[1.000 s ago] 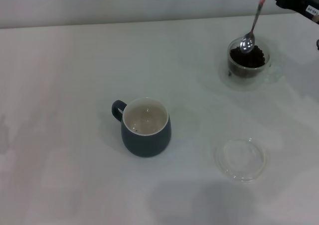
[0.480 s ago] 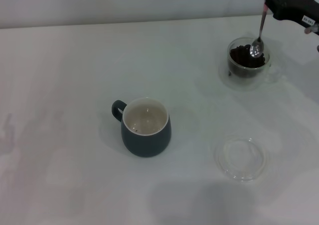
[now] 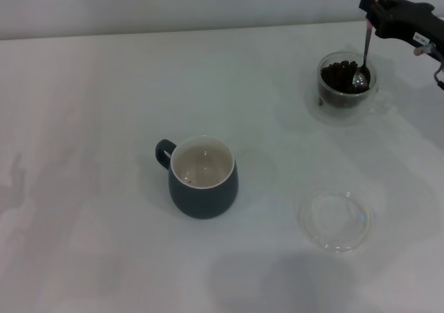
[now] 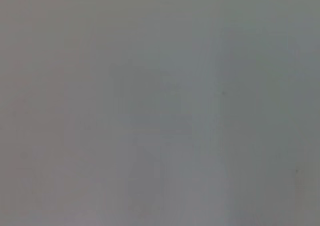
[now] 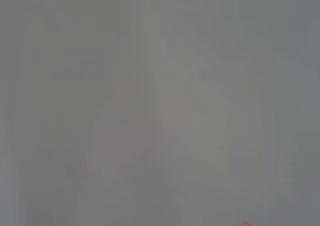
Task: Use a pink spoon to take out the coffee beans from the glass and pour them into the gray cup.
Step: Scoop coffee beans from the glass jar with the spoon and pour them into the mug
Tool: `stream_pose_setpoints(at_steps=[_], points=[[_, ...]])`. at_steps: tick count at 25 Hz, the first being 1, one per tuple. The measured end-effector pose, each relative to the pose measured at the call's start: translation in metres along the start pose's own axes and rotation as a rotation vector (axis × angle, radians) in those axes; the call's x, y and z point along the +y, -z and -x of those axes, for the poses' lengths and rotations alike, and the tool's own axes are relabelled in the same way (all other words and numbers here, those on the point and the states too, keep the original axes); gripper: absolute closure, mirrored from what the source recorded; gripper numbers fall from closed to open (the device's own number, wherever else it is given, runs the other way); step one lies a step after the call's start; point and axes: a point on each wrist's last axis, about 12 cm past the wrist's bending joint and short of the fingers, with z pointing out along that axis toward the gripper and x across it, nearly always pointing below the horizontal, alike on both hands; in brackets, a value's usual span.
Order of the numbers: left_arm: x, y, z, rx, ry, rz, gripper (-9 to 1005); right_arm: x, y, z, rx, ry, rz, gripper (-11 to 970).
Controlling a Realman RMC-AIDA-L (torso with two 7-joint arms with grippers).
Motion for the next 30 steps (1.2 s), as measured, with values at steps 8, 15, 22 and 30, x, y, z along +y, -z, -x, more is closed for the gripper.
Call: stream_pose_setpoints(at_steps=[8,15,22,30], points=[[0.001,-0.005,0.001,-0.007,-0.005,-0.008,620,-0.002,-0.002,-0.005,0.004,-0.139,-0.049,814],[0.001,-0.007,0.002,-0.007,-0.024,-0.010,621,-0.005,-0.002,-0.010,0.018,-0.295,-0.093,814],[0.001,-0.008,0.002,-0.010,-0.034,-0.013,622,-0.007,-0.001,-0.014,0.026,-0.414,-0.120,814],[0.001,-0.009,0.002,-0.012,-0.034,-0.013,620,-0.013,0.005,-0.018,-0.011,-0.587,-0.163,814]])
